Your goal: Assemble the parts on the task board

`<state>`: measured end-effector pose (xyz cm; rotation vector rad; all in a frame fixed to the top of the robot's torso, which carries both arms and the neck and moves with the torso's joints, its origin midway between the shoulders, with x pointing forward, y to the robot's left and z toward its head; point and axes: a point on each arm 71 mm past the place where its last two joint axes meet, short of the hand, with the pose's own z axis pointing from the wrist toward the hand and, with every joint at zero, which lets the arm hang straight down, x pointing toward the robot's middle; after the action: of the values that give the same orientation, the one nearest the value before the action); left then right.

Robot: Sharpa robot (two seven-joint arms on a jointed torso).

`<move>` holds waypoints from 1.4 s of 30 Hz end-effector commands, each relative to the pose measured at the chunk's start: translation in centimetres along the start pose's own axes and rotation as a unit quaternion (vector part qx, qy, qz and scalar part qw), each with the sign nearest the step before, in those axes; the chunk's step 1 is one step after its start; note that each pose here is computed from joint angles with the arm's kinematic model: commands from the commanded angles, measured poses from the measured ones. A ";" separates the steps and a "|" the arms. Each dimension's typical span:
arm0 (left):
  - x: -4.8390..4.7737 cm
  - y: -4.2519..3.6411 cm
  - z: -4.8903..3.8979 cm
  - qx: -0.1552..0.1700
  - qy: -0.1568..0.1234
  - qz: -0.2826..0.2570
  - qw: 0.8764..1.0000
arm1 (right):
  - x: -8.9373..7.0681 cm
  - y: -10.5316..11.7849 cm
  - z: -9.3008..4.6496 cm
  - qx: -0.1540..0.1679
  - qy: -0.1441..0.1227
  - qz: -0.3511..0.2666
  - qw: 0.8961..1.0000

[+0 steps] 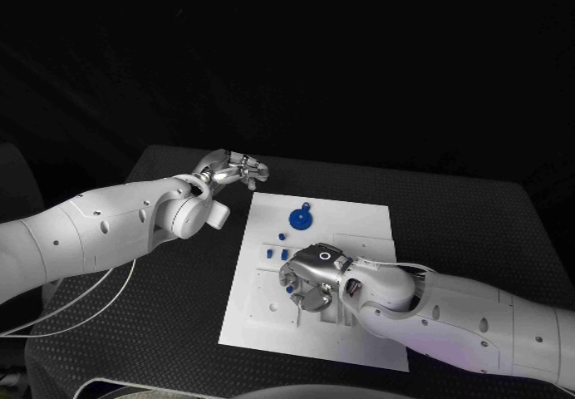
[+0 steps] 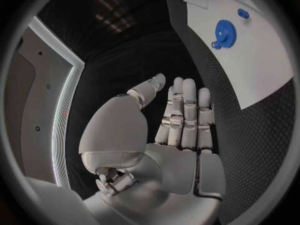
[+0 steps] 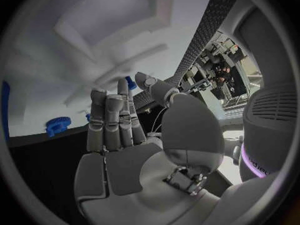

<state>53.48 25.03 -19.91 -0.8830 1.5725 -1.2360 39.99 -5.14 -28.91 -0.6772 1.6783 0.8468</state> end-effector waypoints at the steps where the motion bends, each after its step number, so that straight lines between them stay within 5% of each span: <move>1: 0.09 -0.15 0.03 0.001 0.006 -0.004 1.000 | 0.1 -0.3 -0.3 0.009 -0.009 0.006 1.000; 10: -0.10 -0.09 0.05 0.001 0.004 -0.004 1.000 | -1.6 -1.0 -1.7 0.019 -0.044 0.013 0.999; 24: -0.46 0.02 0.09 0.000 0.000 -0.002 1.000 | -8.6 -5.3 -5.0 0.067 -0.089 0.089 0.990; 30: -0.39 -0.06 0.22 0.005 -0.003 -0.001 1.000 | -9.1 -7.8 -6.7 0.106 -0.025 0.063 0.992; 42: -0.36 -0.12 0.21 0.008 -0.004 -0.001 1.000 | -7.0 -8.8 -7.0 0.127 0.030 -0.009 0.991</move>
<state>53.79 25.50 -19.96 -0.8867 1.5654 -1.2225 44.84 -15.71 -22.16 -0.4713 1.7579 0.6603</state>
